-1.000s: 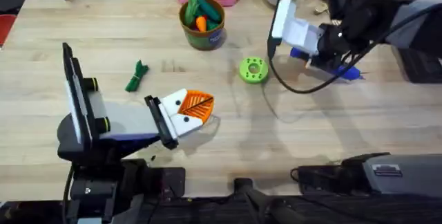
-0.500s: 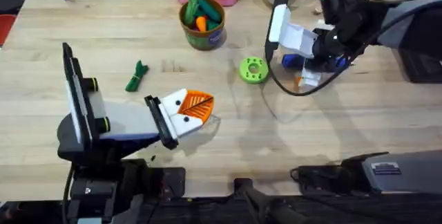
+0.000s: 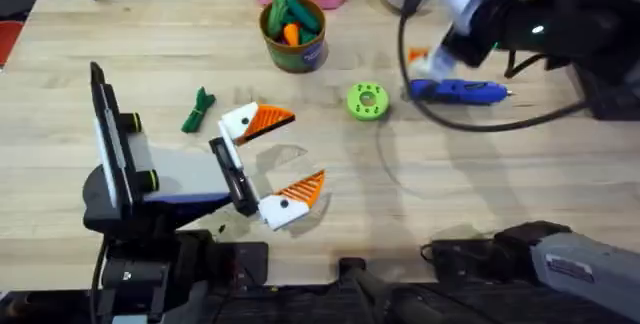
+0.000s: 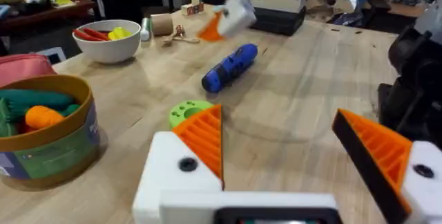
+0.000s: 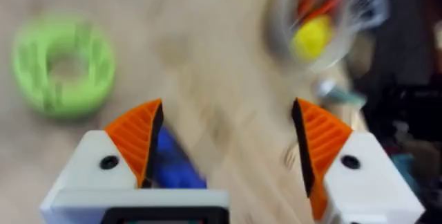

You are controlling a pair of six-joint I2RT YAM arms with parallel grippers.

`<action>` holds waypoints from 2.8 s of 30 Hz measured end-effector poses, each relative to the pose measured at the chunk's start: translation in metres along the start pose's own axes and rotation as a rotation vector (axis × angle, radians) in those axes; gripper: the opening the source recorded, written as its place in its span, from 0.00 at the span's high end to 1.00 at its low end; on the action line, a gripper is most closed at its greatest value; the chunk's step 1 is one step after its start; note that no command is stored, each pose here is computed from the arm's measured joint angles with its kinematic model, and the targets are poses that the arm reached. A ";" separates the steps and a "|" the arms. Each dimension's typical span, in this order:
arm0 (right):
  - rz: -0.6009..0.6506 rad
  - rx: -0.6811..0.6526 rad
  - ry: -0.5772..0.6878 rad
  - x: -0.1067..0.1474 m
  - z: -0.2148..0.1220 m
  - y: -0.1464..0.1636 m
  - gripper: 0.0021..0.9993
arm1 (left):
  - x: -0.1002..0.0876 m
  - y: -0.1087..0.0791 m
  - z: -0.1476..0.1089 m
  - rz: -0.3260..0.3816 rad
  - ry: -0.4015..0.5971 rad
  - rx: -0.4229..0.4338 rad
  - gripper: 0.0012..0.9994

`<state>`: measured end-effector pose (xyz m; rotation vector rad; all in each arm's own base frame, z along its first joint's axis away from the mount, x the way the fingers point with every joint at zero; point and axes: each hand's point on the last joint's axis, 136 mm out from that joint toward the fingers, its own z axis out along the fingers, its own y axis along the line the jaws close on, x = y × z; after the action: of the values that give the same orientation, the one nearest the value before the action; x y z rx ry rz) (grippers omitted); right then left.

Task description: Pick up the gripper from the table and insert it into the empty holder that is missing its gripper. Then pick up a screw, insert it into the mounting hole, and use the screwdriver to tighten it. Finally, clean up the table by picking up the vegetable and placing it into the bucket.

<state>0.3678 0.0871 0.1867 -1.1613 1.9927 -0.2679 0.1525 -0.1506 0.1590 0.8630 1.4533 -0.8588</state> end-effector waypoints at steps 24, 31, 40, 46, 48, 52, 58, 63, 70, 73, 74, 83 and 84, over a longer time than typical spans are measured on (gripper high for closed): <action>0.914 0.080 -0.169 -0.012 -0.122 -0.002 0.01 | -0.046 0.057 -0.048 -0.252 0.162 -0.575 0.01; 0.933 0.060 -0.024 0.015 -0.117 0.018 0.01 | -0.078 0.071 -0.081 -0.359 0.363 -0.778 0.01; 0.933 0.042 0.039 0.023 -0.109 0.026 0.01 | -0.101 0.096 -0.094 -0.395 0.489 -0.890 0.01; 0.933 0.042 0.039 0.023 -0.109 0.026 0.01 | -0.075 0.108 -0.111 -0.449 0.704 -0.967 0.01; 0.933 0.042 0.040 0.023 -0.109 0.026 0.01 | -0.063 0.116 -0.112 -0.468 0.795 -0.965 0.01; 0.933 0.036 0.055 0.026 -0.109 0.028 0.01 | -0.037 0.139 -0.118 -0.525 0.963 -0.958 0.01; 0.933 0.034 0.062 0.027 -0.109 0.030 0.01 | -0.001 0.186 -0.123 -0.565 1.110 -0.924 0.02; 0.933 0.034 0.062 0.027 -0.109 0.030 0.01 | 0.038 0.213 -0.131 -0.607 1.204 -0.883 0.01; 0.933 0.034 0.062 0.027 -0.109 0.030 0.01 | 0.091 0.233 -0.137 -0.644 1.315 -0.795 0.01; 0.933 0.034 0.062 0.027 -0.109 0.030 0.01 | 0.106 0.236 -0.135 -0.651 1.342 -0.763 0.01; 0.933 0.034 0.062 0.027 -0.109 0.030 0.01 | 0.111 0.236 -0.135 -0.657 1.353 -0.752 0.01; 0.928 0.034 0.062 0.027 -0.109 0.030 0.01 | 0.129 0.234 -0.131 -0.685 1.389 -0.690 0.70; 0.928 0.034 0.062 0.027 -0.109 0.030 0.01 | 0.128 0.235 -0.131 -0.681 1.388 -0.688 0.85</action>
<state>0.2627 0.0598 0.2285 -0.1226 2.3380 0.1448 0.2960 0.0765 0.0309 0.3314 3.1123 -0.0094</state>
